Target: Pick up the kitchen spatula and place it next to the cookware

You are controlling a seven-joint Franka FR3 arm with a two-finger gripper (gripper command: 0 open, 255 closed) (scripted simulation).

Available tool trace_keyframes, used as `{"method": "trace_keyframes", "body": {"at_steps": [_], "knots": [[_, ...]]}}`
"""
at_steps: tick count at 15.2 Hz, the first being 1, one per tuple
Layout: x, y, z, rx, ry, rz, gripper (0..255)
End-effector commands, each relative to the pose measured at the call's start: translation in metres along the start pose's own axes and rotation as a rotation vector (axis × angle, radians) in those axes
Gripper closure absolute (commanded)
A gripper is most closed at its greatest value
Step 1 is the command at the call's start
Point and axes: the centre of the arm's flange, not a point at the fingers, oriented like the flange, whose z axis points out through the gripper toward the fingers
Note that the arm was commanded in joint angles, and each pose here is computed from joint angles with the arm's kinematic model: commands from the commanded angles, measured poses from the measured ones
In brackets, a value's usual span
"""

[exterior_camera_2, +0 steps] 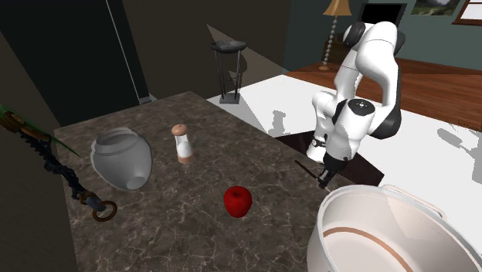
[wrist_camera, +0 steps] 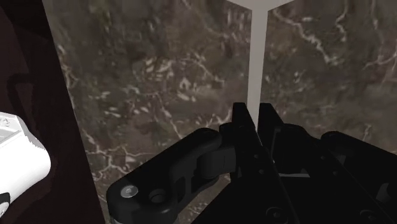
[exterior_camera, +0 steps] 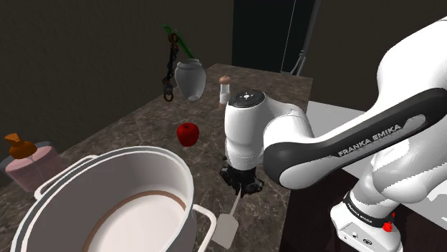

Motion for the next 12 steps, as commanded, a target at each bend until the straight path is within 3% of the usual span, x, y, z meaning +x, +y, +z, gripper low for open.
{"method": "trace_keyframes", "body": {"at_steps": [1,10,11,12], "knots": [[0.0002,-0.0001,0.0111,0.001,0.000,0.000,255],[0.0000,-0.0001,0.0144,0.001,0.000,0.000,255],[0.0000,-0.0001,0.0144,0.001,0.000,0.000,0],[0.0000,-0.0001,0.0144,0.001,0.000,0.000,0]]}}
